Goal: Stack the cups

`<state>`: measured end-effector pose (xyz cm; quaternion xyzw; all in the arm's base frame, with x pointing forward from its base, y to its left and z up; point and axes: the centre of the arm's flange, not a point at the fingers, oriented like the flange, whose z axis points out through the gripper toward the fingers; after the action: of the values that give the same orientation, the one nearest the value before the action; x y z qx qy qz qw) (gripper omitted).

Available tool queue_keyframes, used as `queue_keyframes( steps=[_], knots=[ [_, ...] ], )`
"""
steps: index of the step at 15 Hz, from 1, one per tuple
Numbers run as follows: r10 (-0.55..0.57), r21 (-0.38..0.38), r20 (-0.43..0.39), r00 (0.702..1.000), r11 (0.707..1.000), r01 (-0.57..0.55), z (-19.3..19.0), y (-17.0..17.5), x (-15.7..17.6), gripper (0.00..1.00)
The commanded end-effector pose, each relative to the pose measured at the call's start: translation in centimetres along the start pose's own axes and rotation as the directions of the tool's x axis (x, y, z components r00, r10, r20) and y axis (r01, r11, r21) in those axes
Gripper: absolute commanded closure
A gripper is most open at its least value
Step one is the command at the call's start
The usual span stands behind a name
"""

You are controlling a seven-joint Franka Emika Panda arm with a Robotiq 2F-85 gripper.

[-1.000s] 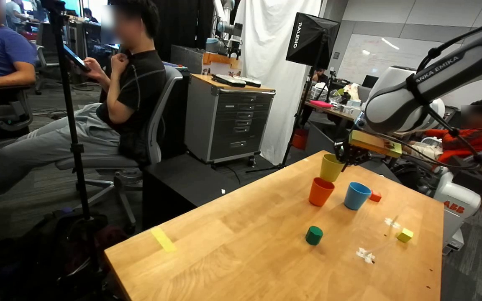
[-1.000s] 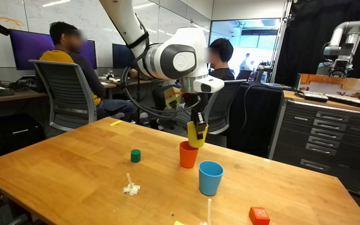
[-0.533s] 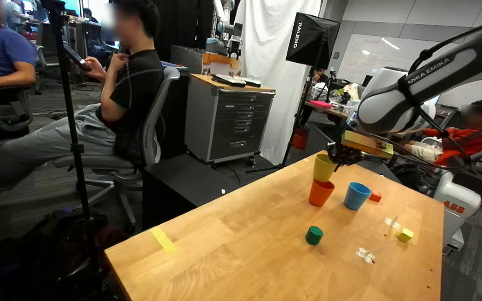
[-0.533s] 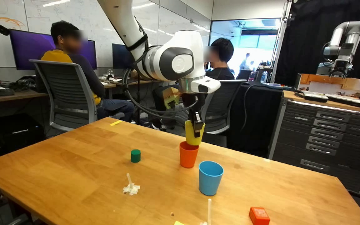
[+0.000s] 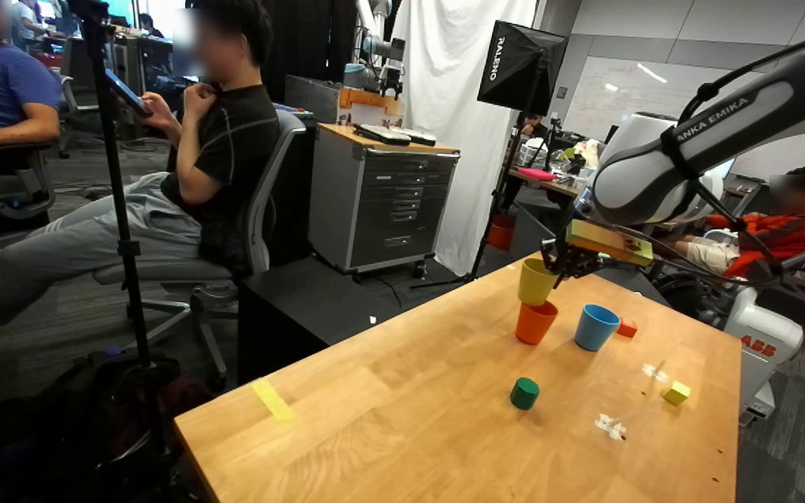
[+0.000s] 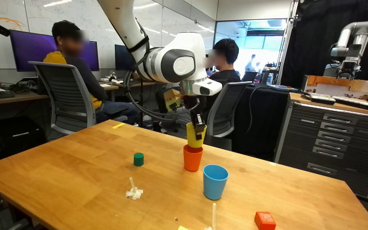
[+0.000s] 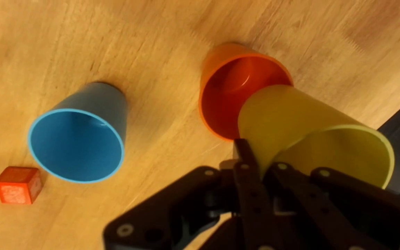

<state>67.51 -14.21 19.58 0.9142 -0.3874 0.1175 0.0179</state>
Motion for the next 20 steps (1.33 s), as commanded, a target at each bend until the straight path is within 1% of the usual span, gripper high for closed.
queue_keyframes(
  steps=[1, 5, 10, 13, 15, 20],
  knots=[
    [-0.010, 0.008, 0.007, 1.000, 1.000, 0.010, -0.5, -0.3, -0.6, 0.95],
    [-0.016, 0.006, 0.013, 1.000, 1.000, 0.016, -0.8, -0.2, -1.4, 0.95],
    [-0.031, 0.013, 0.013, 0.999, 0.999, 0.030, -1.8, 0.3, -3.2, 0.95],
    [-0.028, 0.014, -0.005, 1.000, 1.000, 0.028, -2.5, 1.3, -3.6, 0.95],
    [-0.020, 0.016, -0.024, 1.000, 1.000, 0.020, -2.8, 2.2, -3.5, 0.95],
    [0.031, 0.002, -0.045, 0.998, 1.000, -0.031, -3.0, 5.1, -1.4, 0.95]
  ],
)
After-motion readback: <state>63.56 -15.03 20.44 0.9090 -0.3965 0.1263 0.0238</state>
